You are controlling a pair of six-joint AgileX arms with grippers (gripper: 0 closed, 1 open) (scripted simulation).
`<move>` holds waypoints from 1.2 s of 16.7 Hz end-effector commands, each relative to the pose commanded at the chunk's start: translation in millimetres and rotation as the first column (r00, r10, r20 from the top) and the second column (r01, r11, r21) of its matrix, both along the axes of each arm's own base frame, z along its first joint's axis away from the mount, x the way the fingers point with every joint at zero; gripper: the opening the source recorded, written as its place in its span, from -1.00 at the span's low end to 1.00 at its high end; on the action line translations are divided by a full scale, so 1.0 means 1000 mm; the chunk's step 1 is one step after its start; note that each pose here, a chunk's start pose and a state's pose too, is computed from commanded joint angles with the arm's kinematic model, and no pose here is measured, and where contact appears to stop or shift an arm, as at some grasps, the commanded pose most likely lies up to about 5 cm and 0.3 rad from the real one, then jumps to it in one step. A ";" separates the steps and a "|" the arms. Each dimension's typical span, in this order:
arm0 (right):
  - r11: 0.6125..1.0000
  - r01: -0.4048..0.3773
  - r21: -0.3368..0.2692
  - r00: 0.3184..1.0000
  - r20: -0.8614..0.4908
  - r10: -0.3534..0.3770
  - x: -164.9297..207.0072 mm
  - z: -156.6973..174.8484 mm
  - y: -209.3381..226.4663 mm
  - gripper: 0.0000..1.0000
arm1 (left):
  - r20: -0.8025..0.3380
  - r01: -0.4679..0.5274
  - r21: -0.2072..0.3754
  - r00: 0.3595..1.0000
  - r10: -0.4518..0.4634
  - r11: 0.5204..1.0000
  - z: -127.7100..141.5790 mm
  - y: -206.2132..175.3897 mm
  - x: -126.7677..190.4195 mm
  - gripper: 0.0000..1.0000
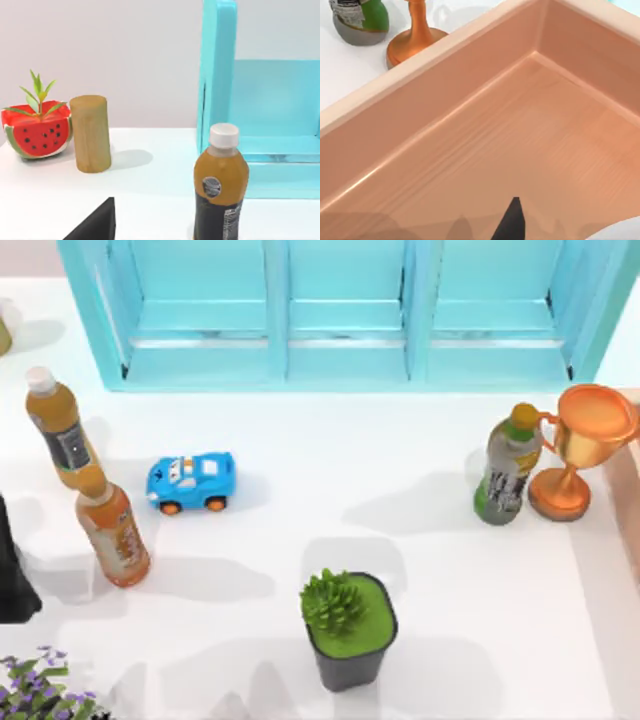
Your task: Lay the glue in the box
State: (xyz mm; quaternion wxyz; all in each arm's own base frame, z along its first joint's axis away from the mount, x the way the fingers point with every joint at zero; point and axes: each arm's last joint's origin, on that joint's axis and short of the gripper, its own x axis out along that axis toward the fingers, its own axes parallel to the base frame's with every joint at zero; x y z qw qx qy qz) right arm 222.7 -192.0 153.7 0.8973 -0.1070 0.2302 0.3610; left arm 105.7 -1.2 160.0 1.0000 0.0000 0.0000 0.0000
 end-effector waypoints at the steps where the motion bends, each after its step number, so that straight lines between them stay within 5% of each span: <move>1: 1.000 0.000 -0.007 1.000 0.007 0.000 0.004 -0.005 0.003 -1.00 | 0.000 0.000 0.000 1.000 0.000 1.000 0.000 0.000 0.000 1.00; 11: 1.000 0.003 0.006 1.000 0.005 -0.003 0.017 -0.022 0.020 -1.00 | 0.000 0.000 0.000 1.000 0.000 1.000 0.000 0.000 0.000 1.00; 20: 1.000 0.003 0.006 1.000 0.005 -0.003 0.017 -0.022 0.020 0.36 | 0.000 0.000 0.000 1.000 0.000 1.000 0.000 0.000 0.000 1.00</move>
